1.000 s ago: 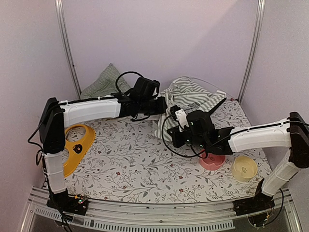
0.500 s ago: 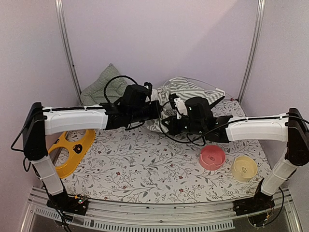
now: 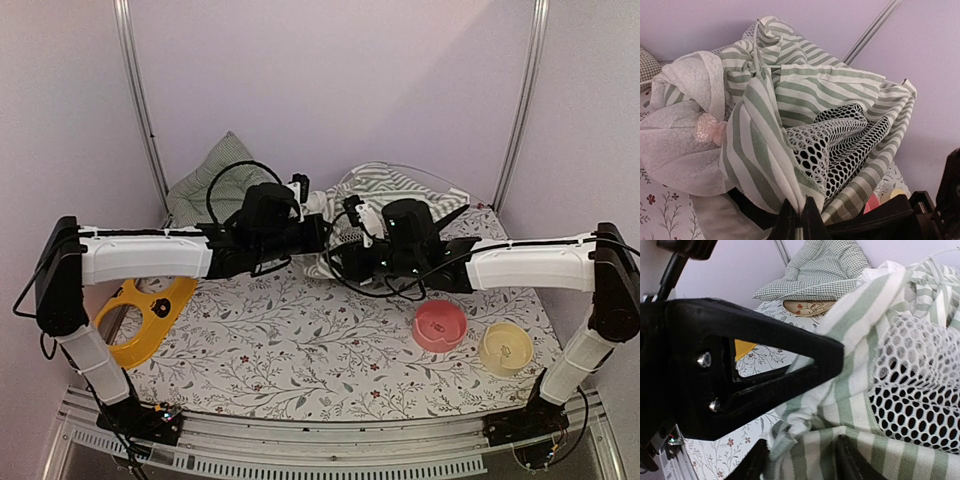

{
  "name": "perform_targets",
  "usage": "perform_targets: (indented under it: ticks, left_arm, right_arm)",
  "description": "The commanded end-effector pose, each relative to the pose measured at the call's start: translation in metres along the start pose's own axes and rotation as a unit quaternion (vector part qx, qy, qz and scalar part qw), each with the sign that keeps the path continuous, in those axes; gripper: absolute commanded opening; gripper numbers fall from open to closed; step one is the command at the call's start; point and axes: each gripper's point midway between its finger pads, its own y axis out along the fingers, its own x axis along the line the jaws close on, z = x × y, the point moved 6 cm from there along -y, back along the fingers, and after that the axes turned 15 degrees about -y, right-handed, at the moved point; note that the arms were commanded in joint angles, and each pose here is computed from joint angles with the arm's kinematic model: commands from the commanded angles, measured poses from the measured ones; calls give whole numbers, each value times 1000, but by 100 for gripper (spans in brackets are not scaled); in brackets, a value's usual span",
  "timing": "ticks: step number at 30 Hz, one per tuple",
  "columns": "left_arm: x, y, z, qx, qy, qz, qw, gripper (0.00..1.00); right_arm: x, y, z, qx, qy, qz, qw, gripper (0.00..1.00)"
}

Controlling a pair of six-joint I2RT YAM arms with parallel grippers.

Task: Set up the pet tent
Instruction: Adjust the tent pole in the pole socket of the pet tent.

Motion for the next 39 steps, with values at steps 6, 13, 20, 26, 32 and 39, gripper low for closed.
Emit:
perform_targets:
  ticks: [6, 13, 20, 26, 32, 39]
  left_arm:
    - [-1, -30, -32, -65, 50, 89, 993, 0]
    - [10, -55, -34, -89, 78, 113, 987, 0]
    - [19, -85, -22, -98, 137, 166, 972, 0]
    - [30, -101, -7, -70, 175, 188, 964, 0]
    - [41, -103, 5, -43, 183, 181, 965, 0]
    - [46, -98, 15, -26, 215, 169, 961, 0]
  right_arm:
    - [-4, -48, -2, -3, -3, -15, 1000, 74]
    - [-10, -91, 2, 0, 7, -23, 1000, 88]
    - [-50, -131, -14, -17, 48, 49, 998, 89]
    - [-60, -147, -51, -30, 21, 74, 997, 90]
    - [-118, -143, -41, 28, 31, 140, 989, 91]
    - [-128, -129, -17, 86, 12, 103, 991, 91]
